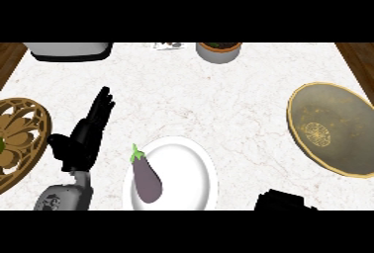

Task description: Pick the sweet potato from the plate and place it in the bowl

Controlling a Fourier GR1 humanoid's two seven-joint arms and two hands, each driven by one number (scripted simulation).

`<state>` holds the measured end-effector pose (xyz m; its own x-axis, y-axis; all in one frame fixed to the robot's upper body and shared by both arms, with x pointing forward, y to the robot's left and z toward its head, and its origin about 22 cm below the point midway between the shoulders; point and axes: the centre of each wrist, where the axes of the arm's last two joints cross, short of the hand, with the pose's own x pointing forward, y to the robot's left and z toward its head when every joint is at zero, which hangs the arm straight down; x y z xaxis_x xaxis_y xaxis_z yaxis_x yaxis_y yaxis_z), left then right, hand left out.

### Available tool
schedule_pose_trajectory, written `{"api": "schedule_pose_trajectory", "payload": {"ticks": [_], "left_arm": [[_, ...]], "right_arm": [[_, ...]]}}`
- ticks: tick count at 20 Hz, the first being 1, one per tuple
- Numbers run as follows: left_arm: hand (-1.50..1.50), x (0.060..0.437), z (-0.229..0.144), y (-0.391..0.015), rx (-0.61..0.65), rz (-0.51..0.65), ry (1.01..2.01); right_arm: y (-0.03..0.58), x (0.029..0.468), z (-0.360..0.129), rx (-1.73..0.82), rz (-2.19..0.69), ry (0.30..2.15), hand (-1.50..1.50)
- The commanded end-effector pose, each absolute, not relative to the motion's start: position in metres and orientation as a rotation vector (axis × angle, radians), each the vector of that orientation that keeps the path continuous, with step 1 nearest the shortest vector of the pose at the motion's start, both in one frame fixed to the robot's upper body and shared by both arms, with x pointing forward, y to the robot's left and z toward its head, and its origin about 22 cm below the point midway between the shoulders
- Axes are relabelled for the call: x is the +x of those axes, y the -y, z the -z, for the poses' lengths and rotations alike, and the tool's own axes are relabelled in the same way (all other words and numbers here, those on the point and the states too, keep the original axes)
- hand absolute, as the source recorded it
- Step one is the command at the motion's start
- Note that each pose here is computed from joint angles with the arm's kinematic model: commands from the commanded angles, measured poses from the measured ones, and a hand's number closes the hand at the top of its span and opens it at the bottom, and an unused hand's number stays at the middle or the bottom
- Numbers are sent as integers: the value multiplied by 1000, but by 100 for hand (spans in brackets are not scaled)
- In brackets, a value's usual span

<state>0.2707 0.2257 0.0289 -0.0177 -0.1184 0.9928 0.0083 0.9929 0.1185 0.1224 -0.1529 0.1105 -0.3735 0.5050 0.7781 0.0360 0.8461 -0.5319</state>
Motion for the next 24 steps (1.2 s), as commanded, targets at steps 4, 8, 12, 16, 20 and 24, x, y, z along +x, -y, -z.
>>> {"api": "schedule_pose_trajectory", "payload": {"ticks": [4,8,12,16,20,24], "left_arm": [[0,276,-24,-209,80,104,1576],[0,275,-25,-216,78,110,1584],[0,272,-34,-223,75,112,1586],[0,276,-22,-204,72,117,1575],[0,285,-46,-216,77,106,1596],[0,277,-20,-214,71,121,1601]], "right_arm": [[167,107,-168,-643,-484,1886,150],[157,125,-189,-683,-436,1858,150],[164,144,-217,-741,-383,1851,150],[167,161,-245,-813,-396,1816,150],[186,202,-258,-799,-361,1747,150],[208,230,-256,-1005,-449,1643,150]]}}
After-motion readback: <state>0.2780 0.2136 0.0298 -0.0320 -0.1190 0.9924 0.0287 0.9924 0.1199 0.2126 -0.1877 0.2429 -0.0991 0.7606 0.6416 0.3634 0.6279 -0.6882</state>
